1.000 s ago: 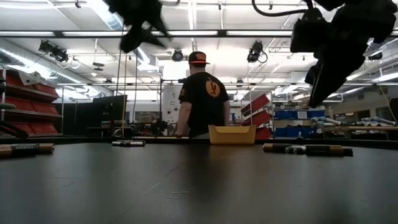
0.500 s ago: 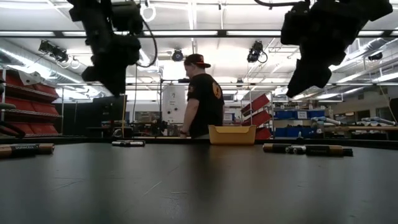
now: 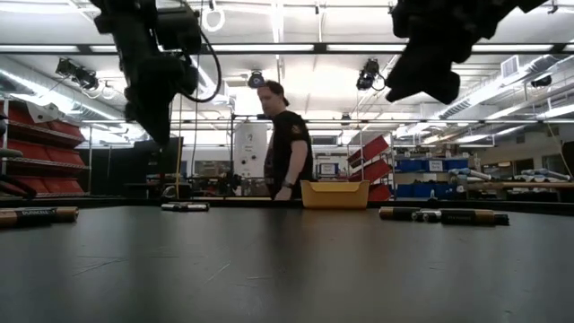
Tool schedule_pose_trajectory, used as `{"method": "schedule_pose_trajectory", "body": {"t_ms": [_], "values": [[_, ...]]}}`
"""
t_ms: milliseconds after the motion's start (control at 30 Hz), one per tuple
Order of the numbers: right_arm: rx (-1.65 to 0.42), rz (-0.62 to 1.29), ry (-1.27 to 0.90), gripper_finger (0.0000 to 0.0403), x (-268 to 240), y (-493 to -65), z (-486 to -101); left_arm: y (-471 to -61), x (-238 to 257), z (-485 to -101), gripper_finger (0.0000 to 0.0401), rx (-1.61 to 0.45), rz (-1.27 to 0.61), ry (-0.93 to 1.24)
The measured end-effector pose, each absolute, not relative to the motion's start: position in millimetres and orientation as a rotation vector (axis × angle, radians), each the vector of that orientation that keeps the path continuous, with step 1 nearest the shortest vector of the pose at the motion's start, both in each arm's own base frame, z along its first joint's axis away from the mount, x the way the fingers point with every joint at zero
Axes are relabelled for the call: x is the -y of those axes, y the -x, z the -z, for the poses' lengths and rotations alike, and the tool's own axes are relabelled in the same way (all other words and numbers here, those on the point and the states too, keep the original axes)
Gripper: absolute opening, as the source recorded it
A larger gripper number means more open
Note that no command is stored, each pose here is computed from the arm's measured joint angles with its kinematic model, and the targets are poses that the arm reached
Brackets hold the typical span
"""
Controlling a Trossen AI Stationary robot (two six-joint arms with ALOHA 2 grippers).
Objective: Sort batteries
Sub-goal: Put the black battery into the green bin
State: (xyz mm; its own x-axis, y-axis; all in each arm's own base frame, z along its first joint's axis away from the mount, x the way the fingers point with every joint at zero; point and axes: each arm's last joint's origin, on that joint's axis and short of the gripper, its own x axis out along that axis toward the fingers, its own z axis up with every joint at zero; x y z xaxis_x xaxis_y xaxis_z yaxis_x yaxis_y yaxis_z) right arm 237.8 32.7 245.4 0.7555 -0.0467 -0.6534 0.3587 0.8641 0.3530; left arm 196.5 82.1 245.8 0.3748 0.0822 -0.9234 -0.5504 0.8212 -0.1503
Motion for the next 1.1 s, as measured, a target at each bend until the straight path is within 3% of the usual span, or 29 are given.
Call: {"method": "schedule_pose_trajectory", "body": {"t_ms": [133, 300, 500, 567, 767, 1100], "values": [[-0.652, 0.228, -0.504, 0.0102, -29, -240, -248, -198, -88, -238, 0.0121, -1.091, -0.263, 0.342], [-0.625, 0.218, -0.532, 0.0103, -28, -242, -250, -199, -91, -227, 0.0115, -1.146, -0.251, 0.189], [-0.633, 0.226, -0.589, 0.0102, -32, -241, -249, -191, -72, -217, 0.0115, -1.252, -0.141, 0.707], [-0.648, 0.233, -0.583, 0.0102, -33, -240, -248, -186, -58, -221, 0.0115, -1.334, -0.108, 0.785], [-0.69, 0.27, -0.519, 0.0101, -26, -238, -244, -177, -17, -235, 0.0115, -1.482, -0.154, 0.65], [-0.627, 0.296, -0.5, 0.0101, -11, -242, -248, -193, 18, -236, 0.0115, -1.313, -0.297, 0.608]]}}
